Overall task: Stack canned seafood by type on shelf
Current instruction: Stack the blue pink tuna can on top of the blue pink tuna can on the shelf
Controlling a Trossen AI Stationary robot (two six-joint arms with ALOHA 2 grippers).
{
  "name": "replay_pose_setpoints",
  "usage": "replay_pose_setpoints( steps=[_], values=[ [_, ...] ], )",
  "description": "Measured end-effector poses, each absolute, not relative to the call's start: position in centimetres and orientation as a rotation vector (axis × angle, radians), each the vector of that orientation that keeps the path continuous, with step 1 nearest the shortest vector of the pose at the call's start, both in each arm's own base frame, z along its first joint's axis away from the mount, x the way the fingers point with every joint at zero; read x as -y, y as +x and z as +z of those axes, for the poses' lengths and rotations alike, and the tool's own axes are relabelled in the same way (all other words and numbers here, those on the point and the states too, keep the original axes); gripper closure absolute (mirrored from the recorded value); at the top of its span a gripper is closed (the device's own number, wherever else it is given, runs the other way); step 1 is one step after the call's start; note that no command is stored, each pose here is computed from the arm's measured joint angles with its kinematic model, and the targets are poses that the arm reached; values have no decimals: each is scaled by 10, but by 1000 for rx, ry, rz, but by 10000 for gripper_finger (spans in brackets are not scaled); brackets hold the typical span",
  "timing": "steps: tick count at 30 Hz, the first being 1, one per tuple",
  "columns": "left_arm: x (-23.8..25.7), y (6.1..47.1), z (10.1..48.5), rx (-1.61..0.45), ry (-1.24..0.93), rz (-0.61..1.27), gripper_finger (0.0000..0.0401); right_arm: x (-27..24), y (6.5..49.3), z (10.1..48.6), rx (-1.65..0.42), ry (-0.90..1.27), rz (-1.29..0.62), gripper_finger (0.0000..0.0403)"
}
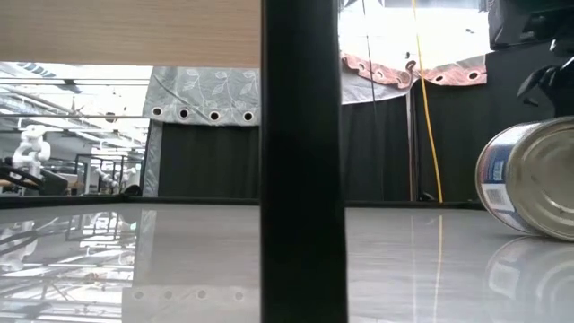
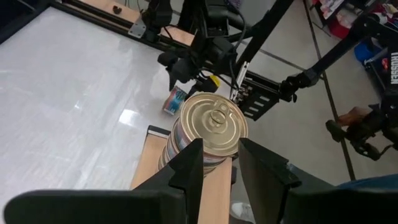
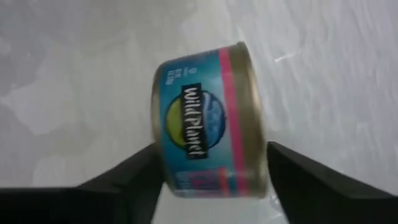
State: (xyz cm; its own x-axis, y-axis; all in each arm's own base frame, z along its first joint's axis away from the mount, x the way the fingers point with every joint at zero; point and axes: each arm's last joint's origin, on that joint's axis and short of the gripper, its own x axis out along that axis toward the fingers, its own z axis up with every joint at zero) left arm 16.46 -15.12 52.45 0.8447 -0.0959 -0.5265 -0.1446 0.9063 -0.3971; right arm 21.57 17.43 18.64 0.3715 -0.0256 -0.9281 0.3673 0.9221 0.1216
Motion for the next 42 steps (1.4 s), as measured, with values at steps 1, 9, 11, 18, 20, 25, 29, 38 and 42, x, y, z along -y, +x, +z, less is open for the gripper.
replay_pose_setpoints(
  steps=[1, 9, 11, 18, 20, 25, 29, 38, 42],
  values=[
    [151, 165, 524, -568, -440, 28, 294, -174, 216, 186, -1168, 331, -255, 158],
    [151, 165, 524, -562, -438, 36, 294, -175, 221, 191, -1150, 358, -229, 245],
    [151, 165, 524, -562, -438, 37, 294, -178, 225, 201, -1146, 367, -202, 245],
    [151, 165, 525, -558, -436, 42, 294, -192, 239, 275, -1103, 324, -85, 228],
    [150, 165, 525, -552, -434, 48, 294, -194, 242, 304, -1067, 312, -37, 229],
    [150, 165, 525, -545, -431, 56, 294, -194, 243, 374, -921, 332, 74, 232],
    [150, 165, 525, -543, -430, 59, 294, -190, 239, 423, -790, 359, 162, 230],
    [150, 165, 525, -533, -426, 71, 294, -173, 240, 505, -325, 259, 299, 228],
    [150, 165, 525, -532, -428, 72, 294, -164, 247, 524, -133, 177, 310, 228]
  ],
)
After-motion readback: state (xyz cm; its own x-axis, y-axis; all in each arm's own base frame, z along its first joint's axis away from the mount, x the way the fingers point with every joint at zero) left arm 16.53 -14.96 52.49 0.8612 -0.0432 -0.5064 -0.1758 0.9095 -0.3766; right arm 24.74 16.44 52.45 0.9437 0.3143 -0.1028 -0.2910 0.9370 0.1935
